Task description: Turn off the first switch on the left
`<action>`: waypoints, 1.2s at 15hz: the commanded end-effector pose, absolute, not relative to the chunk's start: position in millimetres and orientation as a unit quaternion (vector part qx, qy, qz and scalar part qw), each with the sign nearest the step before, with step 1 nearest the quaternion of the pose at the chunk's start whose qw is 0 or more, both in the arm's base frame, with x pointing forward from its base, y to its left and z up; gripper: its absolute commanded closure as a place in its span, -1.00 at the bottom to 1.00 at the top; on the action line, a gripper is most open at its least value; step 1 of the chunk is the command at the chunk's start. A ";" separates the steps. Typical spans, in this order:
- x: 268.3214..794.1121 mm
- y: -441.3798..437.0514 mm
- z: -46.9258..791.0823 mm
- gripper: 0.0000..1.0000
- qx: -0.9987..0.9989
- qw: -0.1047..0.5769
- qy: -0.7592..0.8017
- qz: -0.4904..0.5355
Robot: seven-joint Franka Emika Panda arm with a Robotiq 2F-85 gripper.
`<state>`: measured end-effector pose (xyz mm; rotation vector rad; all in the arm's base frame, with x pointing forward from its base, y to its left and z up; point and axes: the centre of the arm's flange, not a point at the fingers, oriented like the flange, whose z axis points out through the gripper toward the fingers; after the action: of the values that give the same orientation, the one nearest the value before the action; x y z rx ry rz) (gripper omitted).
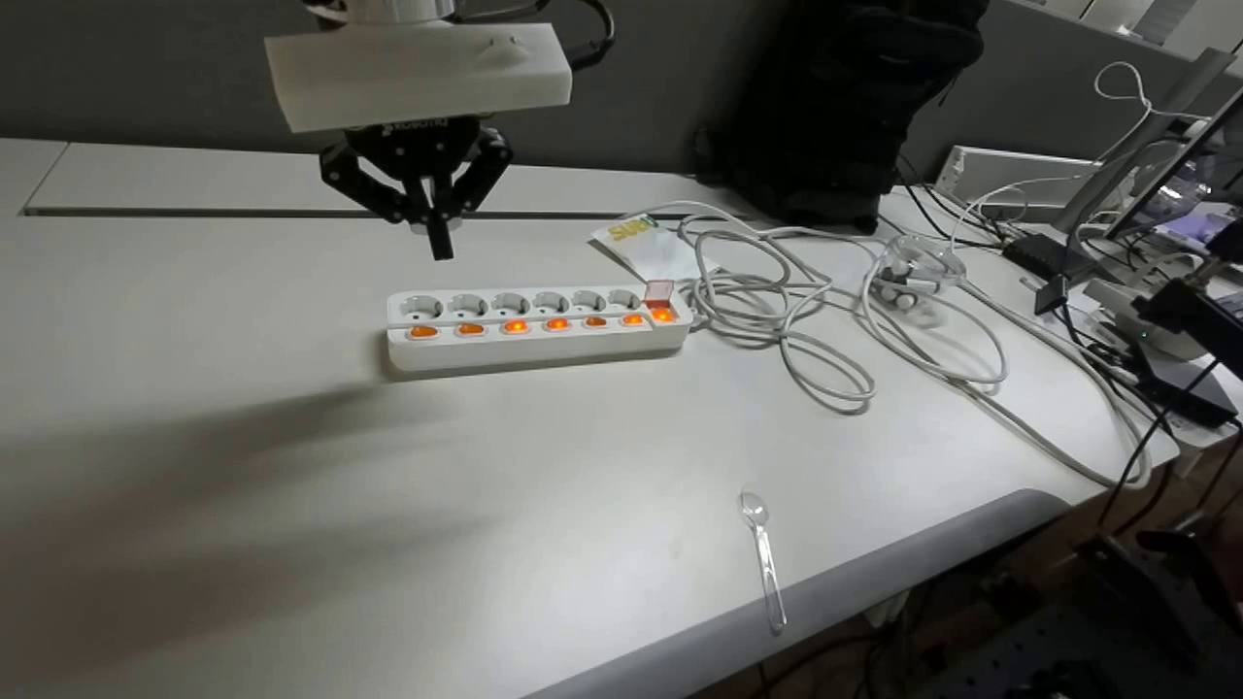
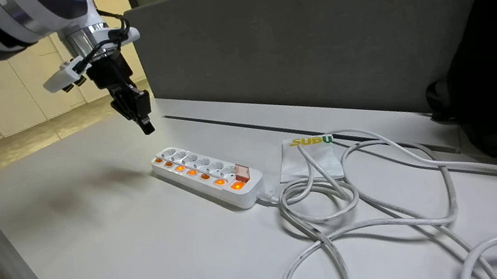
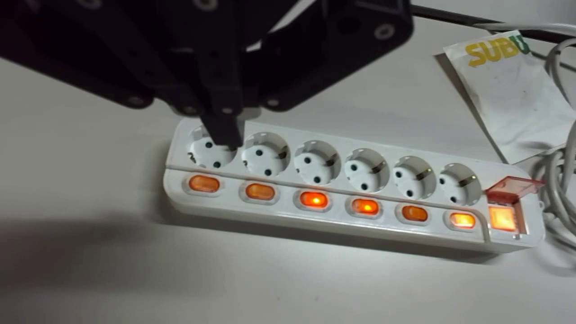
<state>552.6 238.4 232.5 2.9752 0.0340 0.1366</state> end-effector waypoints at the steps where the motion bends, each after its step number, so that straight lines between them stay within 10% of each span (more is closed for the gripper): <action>1: 551.6 242.2 227.3 0.98 0.996 0.080 0.012 0.045; 18: 546.7 260.2 178.0 1.00 0.996 0.067 0.020 0.062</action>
<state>546.4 260.3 185.4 2.9932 0.0954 0.1636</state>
